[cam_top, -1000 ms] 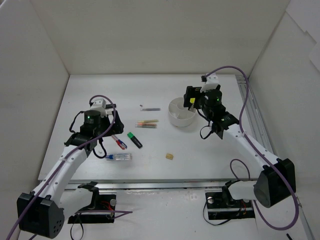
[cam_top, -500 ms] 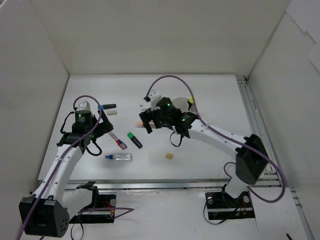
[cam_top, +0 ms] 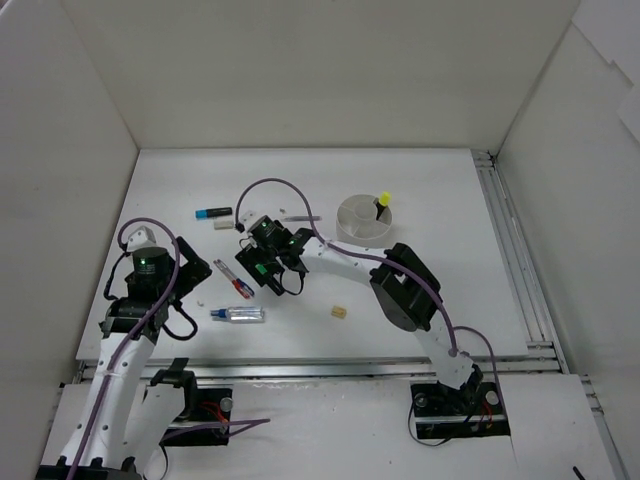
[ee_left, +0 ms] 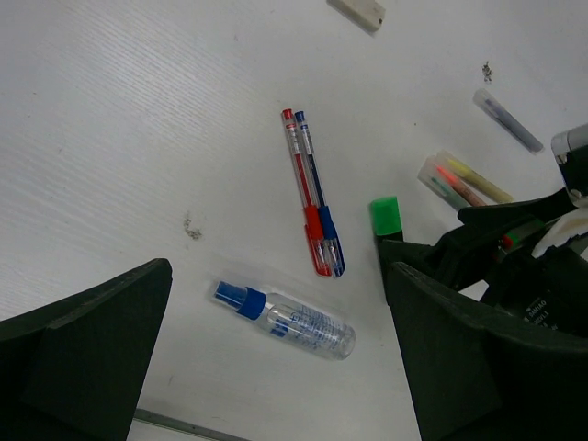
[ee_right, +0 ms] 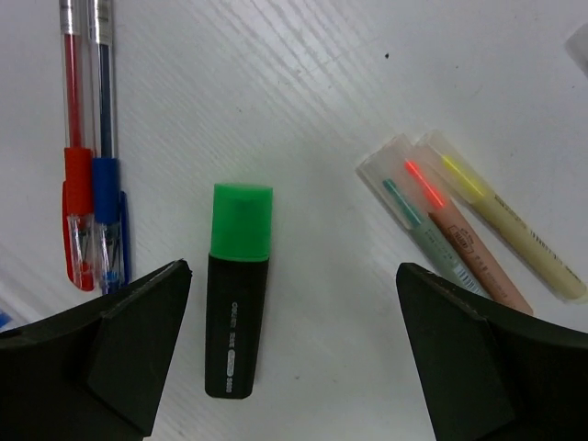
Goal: Sort the stationery into containers
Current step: Pick up the pen from the center of the board.
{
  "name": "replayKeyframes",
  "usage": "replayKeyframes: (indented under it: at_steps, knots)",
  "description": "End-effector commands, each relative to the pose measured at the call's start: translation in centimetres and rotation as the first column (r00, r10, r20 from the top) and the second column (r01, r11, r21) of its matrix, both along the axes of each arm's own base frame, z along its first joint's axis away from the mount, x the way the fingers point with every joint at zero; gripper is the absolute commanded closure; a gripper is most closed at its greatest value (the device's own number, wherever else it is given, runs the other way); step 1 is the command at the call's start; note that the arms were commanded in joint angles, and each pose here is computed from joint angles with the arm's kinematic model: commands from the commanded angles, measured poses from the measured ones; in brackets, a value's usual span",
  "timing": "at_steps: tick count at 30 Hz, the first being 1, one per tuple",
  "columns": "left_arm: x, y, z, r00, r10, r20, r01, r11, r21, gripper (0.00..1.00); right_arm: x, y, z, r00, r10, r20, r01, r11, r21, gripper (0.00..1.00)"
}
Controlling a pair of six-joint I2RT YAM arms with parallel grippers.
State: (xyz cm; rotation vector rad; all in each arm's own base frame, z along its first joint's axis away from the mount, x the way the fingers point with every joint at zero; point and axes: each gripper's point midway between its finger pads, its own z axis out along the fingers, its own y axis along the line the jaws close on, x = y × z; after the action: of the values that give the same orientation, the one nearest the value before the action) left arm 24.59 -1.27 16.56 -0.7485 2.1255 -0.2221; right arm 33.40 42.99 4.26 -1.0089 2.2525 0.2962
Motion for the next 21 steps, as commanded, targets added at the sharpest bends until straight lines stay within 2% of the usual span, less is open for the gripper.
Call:
replayKeyframes:
  at_steps: [1,6,14,15,20,21]
  knots:
    - [0.2,0.4,0.5,0.999,0.042,0.025,-0.041,0.999,-0.011,0.01,2.2,1.4,3.3,0.996,-0.052,0.069,0.047,0.997,0.063,0.08]
    - [0.2,0.5,-0.1,0.999,0.043,0.012,-0.043,0.999,-0.009,0.01,2.1,2.4,2.1,0.999,-0.027,0.041,0.024,0.998,0.065,0.12]
    - [0.3,0.8,-0.2,0.998,0.058,0.011,-0.059,0.998,0.006,0.01,0.7,3.6,0.4,1.0,0.021,0.001,-0.021,0.998,0.054,0.28]
    - [0.4,0.9,-0.2,0.998,0.061,0.01,-0.061,0.998,0.008,0.01,0.2,4.0,0.1,0.999,0.042,-0.02,-0.04,0.997,0.062,0.33]
    - [0.3,1.0,-0.2,0.998,0.066,0.015,-0.066,0.998,0.011,0.01,0.0,4.5,-0.2,0.999,0.039,-0.029,-0.037,0.997,0.068,0.47]
    - [0.3,1.1,-0.2,0.998,0.067,0.015,-0.067,0.998,0.014,0.0,-0.3,4.7,-0.2,0.998,0.048,-0.04,-0.045,0.996,0.076,0.59]
